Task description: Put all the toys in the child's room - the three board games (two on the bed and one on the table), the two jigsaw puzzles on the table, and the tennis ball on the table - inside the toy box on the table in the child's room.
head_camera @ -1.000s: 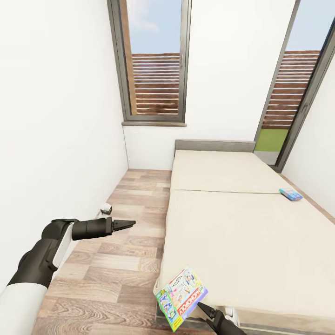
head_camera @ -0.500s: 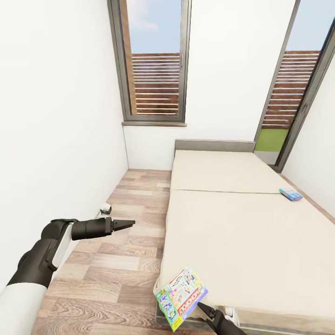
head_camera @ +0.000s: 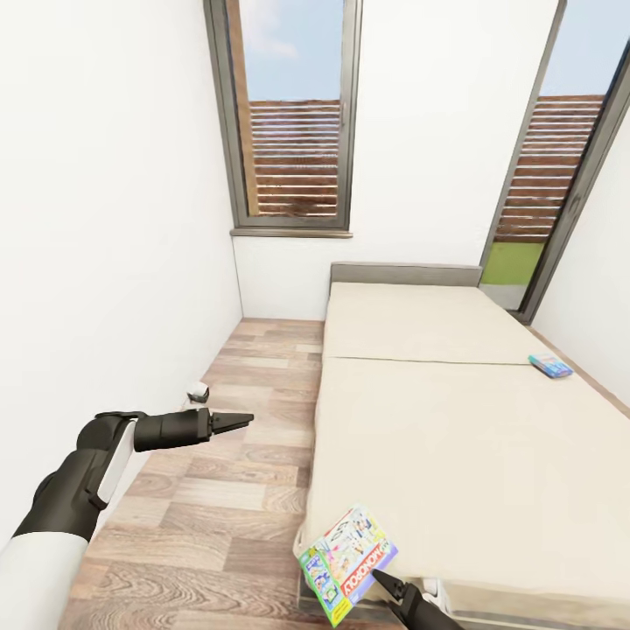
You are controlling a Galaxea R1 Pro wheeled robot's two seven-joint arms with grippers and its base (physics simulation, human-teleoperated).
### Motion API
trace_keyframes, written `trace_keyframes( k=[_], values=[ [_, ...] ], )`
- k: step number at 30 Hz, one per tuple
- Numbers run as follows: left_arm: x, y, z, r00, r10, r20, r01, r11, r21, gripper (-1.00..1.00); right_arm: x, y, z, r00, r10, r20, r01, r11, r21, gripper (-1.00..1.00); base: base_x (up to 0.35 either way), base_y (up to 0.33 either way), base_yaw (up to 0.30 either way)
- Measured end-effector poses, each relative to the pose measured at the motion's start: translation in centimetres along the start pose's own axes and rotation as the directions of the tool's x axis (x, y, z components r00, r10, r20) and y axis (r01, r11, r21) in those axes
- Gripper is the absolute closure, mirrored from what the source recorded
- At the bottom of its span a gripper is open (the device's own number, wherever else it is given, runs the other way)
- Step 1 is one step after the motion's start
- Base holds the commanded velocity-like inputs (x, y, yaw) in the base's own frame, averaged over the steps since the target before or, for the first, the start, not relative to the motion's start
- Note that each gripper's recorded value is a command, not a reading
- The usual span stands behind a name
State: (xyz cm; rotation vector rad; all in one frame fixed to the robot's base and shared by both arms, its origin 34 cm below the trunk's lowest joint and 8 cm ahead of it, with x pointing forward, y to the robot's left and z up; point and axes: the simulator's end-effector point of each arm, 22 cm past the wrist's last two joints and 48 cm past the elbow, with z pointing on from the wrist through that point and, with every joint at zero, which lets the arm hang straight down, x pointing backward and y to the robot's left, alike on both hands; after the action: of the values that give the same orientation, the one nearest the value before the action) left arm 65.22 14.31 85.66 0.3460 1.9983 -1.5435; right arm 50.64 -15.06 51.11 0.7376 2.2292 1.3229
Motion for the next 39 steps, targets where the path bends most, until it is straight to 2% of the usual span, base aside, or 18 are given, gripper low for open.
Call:
trace_keyframes(
  k=[39],
  values=[
    [0.15,-0.03,0.15,1.000,0.002,-0.006,-0.002,1.000,0.001,-1.00,0.08,0.02,0.01,1.000,-0.005,-0.005,0.005,1.000,0.000,-1.00,0.029,0.027,0.000]
  ],
)
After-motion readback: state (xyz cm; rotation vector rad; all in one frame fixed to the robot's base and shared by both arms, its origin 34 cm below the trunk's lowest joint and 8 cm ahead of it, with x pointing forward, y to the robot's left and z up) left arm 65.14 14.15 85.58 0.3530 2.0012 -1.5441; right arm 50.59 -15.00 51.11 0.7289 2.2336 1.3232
